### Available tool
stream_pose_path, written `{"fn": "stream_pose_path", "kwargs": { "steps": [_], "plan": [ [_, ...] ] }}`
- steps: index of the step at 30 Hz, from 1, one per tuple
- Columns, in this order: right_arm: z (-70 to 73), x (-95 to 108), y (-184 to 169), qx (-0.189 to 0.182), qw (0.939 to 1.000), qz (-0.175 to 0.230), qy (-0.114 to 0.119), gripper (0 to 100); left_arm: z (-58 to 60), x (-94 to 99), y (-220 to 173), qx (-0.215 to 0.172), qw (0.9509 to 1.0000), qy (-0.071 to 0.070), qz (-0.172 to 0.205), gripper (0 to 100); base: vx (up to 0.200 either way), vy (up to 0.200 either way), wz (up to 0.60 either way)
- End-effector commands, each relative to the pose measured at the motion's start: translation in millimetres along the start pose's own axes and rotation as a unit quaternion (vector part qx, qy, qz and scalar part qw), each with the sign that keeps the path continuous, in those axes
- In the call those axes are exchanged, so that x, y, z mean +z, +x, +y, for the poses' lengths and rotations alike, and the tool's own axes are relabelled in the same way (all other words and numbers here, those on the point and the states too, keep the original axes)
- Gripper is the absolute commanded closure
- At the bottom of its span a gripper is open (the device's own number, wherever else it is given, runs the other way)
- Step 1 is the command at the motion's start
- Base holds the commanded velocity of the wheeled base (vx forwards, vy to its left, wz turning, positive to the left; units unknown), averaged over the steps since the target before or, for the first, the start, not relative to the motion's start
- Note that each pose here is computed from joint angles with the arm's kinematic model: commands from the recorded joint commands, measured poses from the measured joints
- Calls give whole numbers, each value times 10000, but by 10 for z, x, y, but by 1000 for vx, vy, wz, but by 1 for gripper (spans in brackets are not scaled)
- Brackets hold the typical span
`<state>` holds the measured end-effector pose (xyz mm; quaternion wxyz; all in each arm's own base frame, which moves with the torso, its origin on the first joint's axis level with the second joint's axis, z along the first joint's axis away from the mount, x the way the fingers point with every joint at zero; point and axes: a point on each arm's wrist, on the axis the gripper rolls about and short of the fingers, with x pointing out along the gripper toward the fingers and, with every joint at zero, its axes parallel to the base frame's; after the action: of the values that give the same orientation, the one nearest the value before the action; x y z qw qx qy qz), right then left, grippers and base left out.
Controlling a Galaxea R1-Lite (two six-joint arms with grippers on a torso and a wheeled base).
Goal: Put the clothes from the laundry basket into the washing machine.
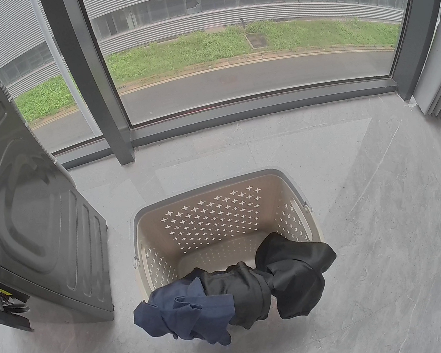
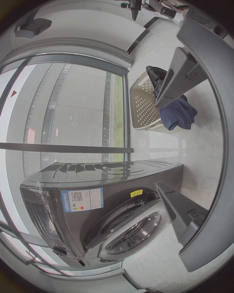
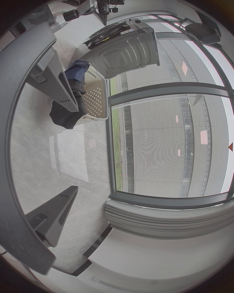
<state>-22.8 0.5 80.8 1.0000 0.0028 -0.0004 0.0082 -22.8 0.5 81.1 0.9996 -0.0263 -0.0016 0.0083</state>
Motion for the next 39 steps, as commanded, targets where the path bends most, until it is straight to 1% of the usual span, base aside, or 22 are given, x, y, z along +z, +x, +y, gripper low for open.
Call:
{"fn": "stream_pose_path", "kwargs": {
  "steps": [1,4,11,16,22,28,31,37,39],
  "plan": [
    [0,-53,0,2,10000,4,-5,0,3,-47,4,3,10000,-5,29,0,0,0,0],
    [0,-51,0,2,10000,-3,-5,0,3,-47,4,3,10000,-5,29,0,0,0,0],
    [0,-53,0,2,10000,4,-5,0,3,-47,4,3,10000,-5,29,0,200,0,0],
    [0,-53,0,2,10000,4,-5,0,3,-47,4,3,10000,-5,29,0,0,0,0],
    [0,-53,0,2,10000,4,-5,0,3,-47,4,3,10000,-5,29,0,200,0,0],
    [0,-53,0,2,10000,4,-5,0,3,-47,4,11,10000,-5,29,0,0,0,0],
    [0,-53,0,2,10000,4,-5,0,3,-47,4,3,10000,-5,29,0,200,0,0],
    [0,-53,0,2,10000,4,-5,0,3,-47,4,3,10000,-5,29,0,0,0,0],
    [0,-51,0,2,10000,-3,-5,0,3,-47,4,3,10000,-5,29,0,200,0,0]
  ]
}}
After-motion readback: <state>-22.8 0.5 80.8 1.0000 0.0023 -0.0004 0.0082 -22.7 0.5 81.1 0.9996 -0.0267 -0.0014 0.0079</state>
